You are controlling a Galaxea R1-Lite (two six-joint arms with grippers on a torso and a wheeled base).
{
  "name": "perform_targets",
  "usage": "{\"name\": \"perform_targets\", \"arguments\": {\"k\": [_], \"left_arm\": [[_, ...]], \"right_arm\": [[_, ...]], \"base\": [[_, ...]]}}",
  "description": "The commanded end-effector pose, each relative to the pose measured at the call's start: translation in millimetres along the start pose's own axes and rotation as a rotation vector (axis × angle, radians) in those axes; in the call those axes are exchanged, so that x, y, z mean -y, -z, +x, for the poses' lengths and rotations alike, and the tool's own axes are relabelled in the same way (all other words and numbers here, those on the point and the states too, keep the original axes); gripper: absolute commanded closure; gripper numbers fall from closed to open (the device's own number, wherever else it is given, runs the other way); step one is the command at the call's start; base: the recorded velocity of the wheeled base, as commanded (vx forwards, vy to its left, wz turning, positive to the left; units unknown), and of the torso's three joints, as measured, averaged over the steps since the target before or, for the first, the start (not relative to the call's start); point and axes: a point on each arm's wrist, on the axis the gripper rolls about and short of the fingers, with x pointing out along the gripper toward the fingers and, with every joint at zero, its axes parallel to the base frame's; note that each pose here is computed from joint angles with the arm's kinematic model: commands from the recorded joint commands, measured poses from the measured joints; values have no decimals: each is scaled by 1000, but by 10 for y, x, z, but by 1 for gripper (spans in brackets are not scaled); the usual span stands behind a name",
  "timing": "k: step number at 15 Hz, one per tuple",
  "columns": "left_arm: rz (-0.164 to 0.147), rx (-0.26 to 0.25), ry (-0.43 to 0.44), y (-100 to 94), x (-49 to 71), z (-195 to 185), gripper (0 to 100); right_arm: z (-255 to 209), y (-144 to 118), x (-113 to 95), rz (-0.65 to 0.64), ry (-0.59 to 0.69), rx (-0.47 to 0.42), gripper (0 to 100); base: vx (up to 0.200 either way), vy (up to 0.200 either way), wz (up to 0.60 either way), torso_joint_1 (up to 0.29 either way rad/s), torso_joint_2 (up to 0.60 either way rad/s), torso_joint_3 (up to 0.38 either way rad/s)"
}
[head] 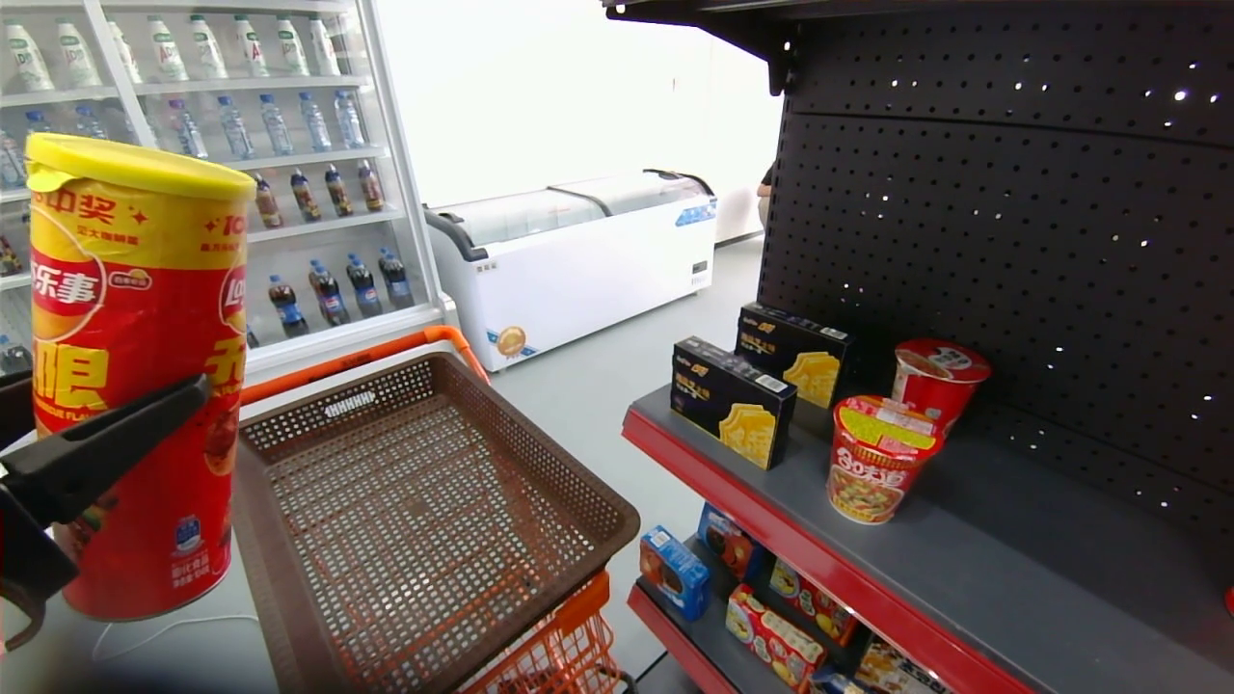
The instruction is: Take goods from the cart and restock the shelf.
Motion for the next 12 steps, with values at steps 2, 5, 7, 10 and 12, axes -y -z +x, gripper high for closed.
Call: {"name": "perform_targets", "arguments": {"k": [2, 5, 7, 10, 12], "left_arm": [[-17, 5, 4, 9, 4, -34, 100], [-39, -16, 7, 76, 13, -63, 100], [-40, -34, 9, 130, 20, -62, 100], [-40, -39, 2, 144, 13, -63, 100], [-41, -41, 0, 149, 13, -63, 100]], "right_arm": [[0, 0, 0, 0, 0, 1, 0], [0, 0, 0, 0, 0, 1, 0], [0, 0, 0, 0, 0, 1, 0], [0, 0, 0, 0, 0, 1, 0], [0, 0, 0, 0, -2, 1, 0]], "base": [[0, 0, 0, 0, 0, 0], [0, 0, -400, 2, 0, 0], [0, 0, -600, -7, -2, 5], [0, 0, -200, 4, 1, 1], [0, 0, -300, 1, 1, 1]]}}
